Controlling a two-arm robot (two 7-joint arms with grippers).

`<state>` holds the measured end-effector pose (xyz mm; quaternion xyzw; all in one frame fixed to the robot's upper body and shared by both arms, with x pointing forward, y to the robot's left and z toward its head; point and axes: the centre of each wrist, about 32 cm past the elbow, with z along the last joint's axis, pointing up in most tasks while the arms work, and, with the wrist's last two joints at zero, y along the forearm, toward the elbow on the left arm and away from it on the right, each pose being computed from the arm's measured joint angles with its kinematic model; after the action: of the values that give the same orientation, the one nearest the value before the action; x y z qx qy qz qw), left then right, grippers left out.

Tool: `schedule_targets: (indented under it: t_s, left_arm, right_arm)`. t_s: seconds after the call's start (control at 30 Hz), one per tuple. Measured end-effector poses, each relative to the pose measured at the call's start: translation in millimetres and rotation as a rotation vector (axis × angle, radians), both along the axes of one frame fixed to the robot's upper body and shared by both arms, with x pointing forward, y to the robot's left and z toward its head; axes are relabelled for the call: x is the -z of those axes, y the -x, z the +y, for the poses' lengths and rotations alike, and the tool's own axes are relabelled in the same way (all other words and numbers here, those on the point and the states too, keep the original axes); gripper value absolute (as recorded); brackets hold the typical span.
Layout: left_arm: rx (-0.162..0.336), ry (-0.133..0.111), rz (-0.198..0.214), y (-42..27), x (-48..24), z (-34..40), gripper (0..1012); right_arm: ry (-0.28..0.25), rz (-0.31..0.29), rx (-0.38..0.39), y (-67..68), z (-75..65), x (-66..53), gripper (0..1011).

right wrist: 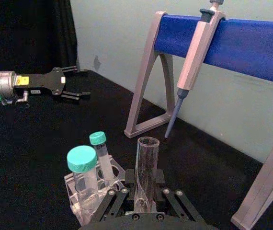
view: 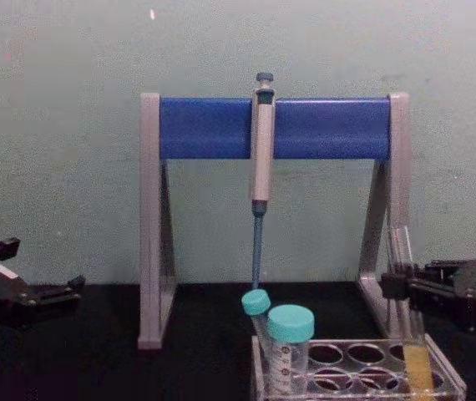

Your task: Pick up the test tube from the test tube rack, shake it, then place it back into the test tube rack.

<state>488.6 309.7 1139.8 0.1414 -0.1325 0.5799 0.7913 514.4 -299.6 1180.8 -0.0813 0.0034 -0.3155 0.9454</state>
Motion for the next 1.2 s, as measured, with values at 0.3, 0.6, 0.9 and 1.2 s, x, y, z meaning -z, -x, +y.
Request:
schedule_targets:
  t_s: [0.3,0.6,0.9,1.2]
  left_arm:
    - [0.0,0.0,0.0,0.0,0.0,0.0,1001]
    - [0.0,0.0,0.0,0.0,0.0,0.0,1001]
    - [0.0,0.0,0.0,0.0,0.0,0.0,1001]
    - [0.0,0.0,0.0,0.0,0.0,0.0,1001]
  right_arm:
    - [0.0,0.0,0.0,0.0,0.0,0.0,235]
    - [0.0,0.0,0.0,0.0,0.0,0.0,235]
    - [0.0,0.0,0.0,0.0,0.0,0.0,235]
    - [-0.04,-0.016,0.018,3.1,-2.0,-1.7,234]
